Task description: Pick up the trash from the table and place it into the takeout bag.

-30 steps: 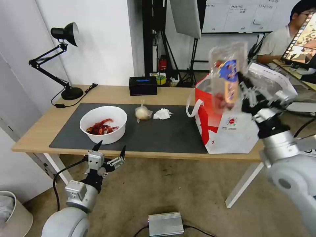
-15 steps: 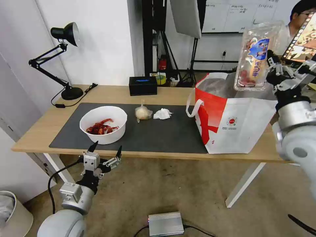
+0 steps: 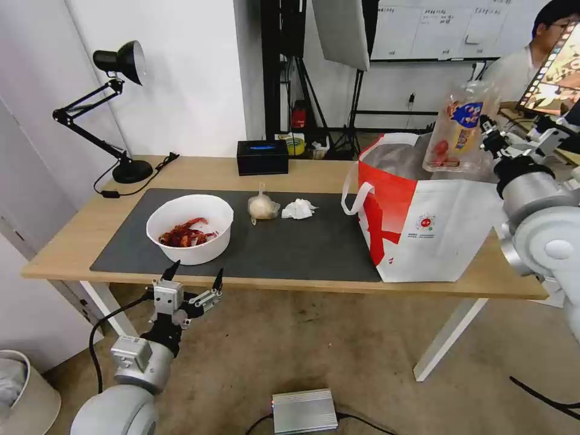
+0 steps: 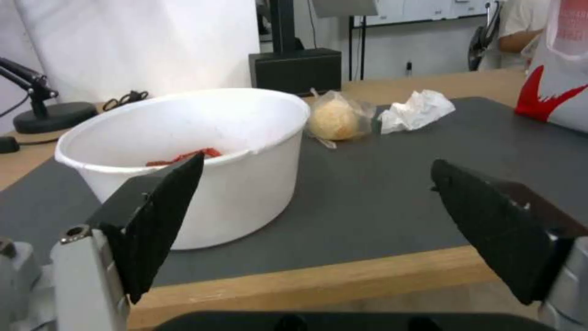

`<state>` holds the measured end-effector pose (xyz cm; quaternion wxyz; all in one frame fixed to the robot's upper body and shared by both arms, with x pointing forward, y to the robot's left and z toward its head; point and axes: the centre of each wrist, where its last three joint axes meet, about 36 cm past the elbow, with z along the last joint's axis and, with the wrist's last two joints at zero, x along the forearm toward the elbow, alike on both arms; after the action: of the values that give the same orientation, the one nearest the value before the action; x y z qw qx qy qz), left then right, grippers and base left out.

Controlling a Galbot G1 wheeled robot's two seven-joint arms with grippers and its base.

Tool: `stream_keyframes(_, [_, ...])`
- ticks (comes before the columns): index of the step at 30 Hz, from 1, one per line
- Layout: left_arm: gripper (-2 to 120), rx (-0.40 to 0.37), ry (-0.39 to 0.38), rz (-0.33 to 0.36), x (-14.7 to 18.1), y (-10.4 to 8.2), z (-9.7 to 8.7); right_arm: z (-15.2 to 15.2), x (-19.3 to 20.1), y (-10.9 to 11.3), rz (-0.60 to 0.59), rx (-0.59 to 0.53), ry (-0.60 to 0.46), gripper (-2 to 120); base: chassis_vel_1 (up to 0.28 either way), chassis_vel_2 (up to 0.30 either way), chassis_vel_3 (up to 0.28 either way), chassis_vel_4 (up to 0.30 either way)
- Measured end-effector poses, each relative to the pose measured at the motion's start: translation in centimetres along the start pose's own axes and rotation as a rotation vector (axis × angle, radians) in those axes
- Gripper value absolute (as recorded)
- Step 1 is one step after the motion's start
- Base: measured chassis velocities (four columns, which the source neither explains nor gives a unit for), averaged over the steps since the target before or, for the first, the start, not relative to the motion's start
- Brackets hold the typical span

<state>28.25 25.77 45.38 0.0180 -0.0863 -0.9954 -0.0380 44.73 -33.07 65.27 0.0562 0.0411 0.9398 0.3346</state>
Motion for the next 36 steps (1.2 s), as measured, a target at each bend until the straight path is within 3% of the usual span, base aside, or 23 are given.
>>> stream_keyframes(8, [100,-0.002,0.004,0.006,-0.1,-0.3,0.3,-0.7,-0.5,0.9,0.113,-0.174,0.072,0,0.000,0.000,0.000,0.000])
stream_keyframes(16, [100,0.000,0.004,0.002,-0.1,-0.3,0.3,-1.1,-1.0,1.7,0.185,-0.257,0.104,0,0.000,0.000,0.000,0.000])
stream_keyframes(31, [100,0.006,0.004,-0.003,-0.1,-0.4,0.4,-0.8,-1.0,1.4,0.204,-0.278,0.122,0,0.000,0.000,0.000,0.000])
stream_keyframes(34, [100,0.008,0.004,-0.004,-0.1,-0.5,0.4,-0.7,-0.9,1.4,0.203,-0.277,0.125,3,0.000,0.000,0.000,0.000])
stream_keyframes(36, [100,0.009,0.003,-0.004,-0.1,-0.5,0.4,-0.5,-0.8,1.3,0.203,-0.276,0.129,16,0.000,0.000,0.000,0.000])
